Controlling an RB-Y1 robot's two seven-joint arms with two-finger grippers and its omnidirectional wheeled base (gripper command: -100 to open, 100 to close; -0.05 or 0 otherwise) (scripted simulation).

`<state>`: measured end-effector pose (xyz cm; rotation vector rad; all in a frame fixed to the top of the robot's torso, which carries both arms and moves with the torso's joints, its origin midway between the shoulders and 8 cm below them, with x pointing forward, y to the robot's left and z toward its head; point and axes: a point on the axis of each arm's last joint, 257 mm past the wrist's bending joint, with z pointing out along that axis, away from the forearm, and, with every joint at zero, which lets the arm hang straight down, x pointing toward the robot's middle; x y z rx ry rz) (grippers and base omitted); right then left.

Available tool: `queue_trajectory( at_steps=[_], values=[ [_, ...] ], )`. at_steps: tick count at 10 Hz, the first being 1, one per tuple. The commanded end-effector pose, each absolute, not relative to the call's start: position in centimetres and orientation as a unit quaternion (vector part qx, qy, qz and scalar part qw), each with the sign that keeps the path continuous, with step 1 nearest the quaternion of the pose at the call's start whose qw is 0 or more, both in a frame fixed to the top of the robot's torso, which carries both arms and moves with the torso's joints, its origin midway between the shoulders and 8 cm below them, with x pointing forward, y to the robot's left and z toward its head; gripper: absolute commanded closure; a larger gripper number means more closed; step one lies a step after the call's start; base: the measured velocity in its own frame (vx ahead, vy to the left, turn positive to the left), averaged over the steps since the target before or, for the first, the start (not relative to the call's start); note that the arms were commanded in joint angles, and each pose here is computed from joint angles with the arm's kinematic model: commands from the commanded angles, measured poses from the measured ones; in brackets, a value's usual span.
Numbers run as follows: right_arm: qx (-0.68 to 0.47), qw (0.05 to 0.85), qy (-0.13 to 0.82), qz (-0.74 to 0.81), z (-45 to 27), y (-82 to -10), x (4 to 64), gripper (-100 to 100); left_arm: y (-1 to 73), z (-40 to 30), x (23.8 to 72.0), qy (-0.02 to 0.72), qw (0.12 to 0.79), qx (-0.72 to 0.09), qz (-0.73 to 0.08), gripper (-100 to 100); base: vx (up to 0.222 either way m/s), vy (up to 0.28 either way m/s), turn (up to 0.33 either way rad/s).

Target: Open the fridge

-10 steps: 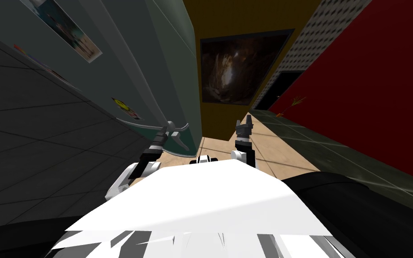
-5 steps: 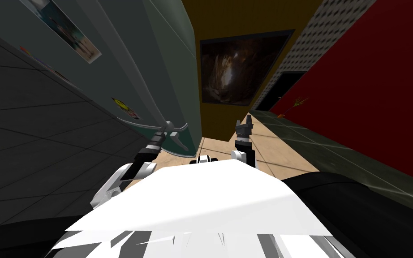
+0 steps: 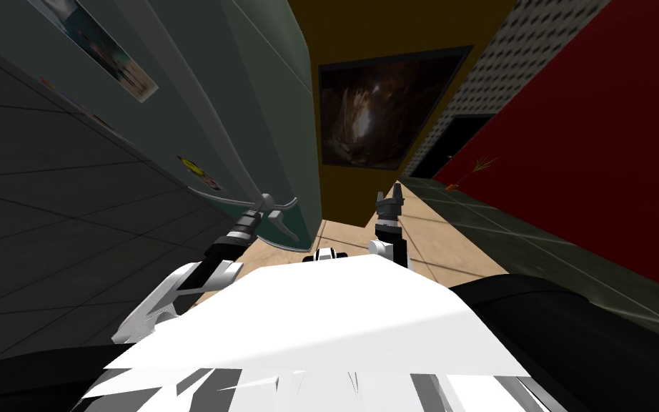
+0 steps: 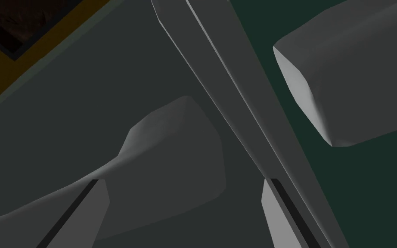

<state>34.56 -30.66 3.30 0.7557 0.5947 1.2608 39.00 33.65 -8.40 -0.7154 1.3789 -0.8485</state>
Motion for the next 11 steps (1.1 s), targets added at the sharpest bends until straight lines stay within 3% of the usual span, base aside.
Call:
queue_trajectory(
  at_steps=[1, 7, 8, 11],
  values=[
    [0.339, 0.702, 0.267, 0.566, 3.3, -30.7, 34.6, 0, 33.8, -8.3, 38.7, 0.615, 0.628, -0.316, -0.358, -100, 0.013, -0.044, 0.021],
    [0.340, 0.702, 0.267, 0.566, 3.3, -30.7, 34.6, 0, 33.8, -7.7, 38.3, 0.624, 0.625, -0.316, -0.347, -100, 0.046, -0.026, 0.008],
    [0.339, 0.702, 0.267, 0.566, 3.3, -30.7, 34.6, 0, 33.8, -7.7, 38.3, 0.624, 0.625, -0.317, -0.347, 100, 0.013, -0.003, 0.003],
    [0.339, 0.702, 0.267, 0.566, 3.3, -30.7, 34.6, 0, 31.3, -7.7, 39.5, 0.635, 0.604, -0.281, -0.391, 100, -0.095, 0.114, 0.130]
  ],
)
